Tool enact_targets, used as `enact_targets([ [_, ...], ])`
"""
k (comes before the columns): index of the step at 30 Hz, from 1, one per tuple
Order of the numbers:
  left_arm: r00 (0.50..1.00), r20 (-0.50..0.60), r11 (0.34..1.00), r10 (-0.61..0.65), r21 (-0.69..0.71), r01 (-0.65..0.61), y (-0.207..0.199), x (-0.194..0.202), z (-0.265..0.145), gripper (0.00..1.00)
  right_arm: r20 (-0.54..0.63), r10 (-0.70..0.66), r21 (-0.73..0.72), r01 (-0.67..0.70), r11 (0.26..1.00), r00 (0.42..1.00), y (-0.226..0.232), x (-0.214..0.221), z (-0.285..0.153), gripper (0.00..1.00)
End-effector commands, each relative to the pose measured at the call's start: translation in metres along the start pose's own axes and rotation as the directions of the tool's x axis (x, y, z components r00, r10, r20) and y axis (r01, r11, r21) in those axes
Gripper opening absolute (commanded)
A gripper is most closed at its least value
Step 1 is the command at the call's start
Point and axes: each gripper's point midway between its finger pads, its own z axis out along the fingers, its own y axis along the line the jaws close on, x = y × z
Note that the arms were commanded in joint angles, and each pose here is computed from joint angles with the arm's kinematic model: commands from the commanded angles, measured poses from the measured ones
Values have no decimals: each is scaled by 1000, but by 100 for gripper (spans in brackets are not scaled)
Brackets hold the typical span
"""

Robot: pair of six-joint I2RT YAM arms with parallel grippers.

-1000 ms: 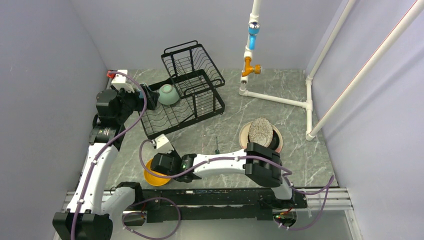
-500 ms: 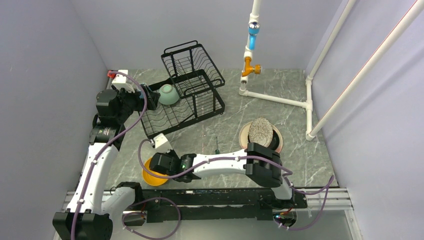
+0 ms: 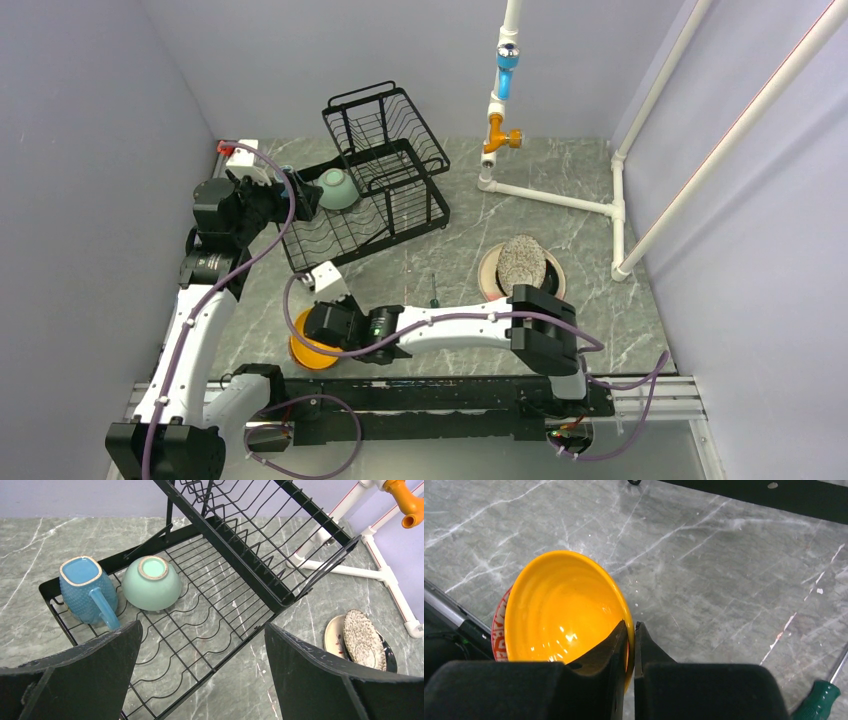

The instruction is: Load the mixed dishes into the dish rack

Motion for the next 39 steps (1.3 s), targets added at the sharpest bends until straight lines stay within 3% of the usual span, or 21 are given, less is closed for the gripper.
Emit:
enact_targets([
  [1, 998, 60, 999, 25, 40, -27, -9, -21, 0, 98, 89, 93, -83, -86, 993, 992, 1, -40, -26, 0],
  [6, 998, 59, 998, 24, 52, -27, -11, -20, 0, 98, 103, 185, -135, -171, 976, 977, -9, -52, -38, 0],
  [11, 998, 60, 996, 26, 84, -31, -16, -21, 1, 97, 148, 328, -290, -276, 916, 933, -22, -79, -59, 0],
  [19, 999, 51, 962, 21, 272, -34, -47, -19, 2, 97, 261, 469, -410, -343, 845, 844, -72, -92, -90, 0],
  [23, 999, 48, 886, -8, 464, -15, -80, -18, -2, 96, 336, 561, -423, -411, 807, 756, -116, -95, -112, 0],
  [27, 1000, 29, 792, -6, 610, -13, -113, -13, -10, 95, 416, 593, -340, -487, 804, 689, -166, -86, -124, 0],
  [36, 995, -20, 664, 98, 746, -51, -178, 16, -27, 96, 521, 634, -278, -589, 759, 571, -231, -66, -156, 0],
  [39, 991, -107, 610, 83, 792, 35, -198, 32, -28, 98, 557, 656, -325, -593, 737, 510, -242, -68, -174, 0],
])
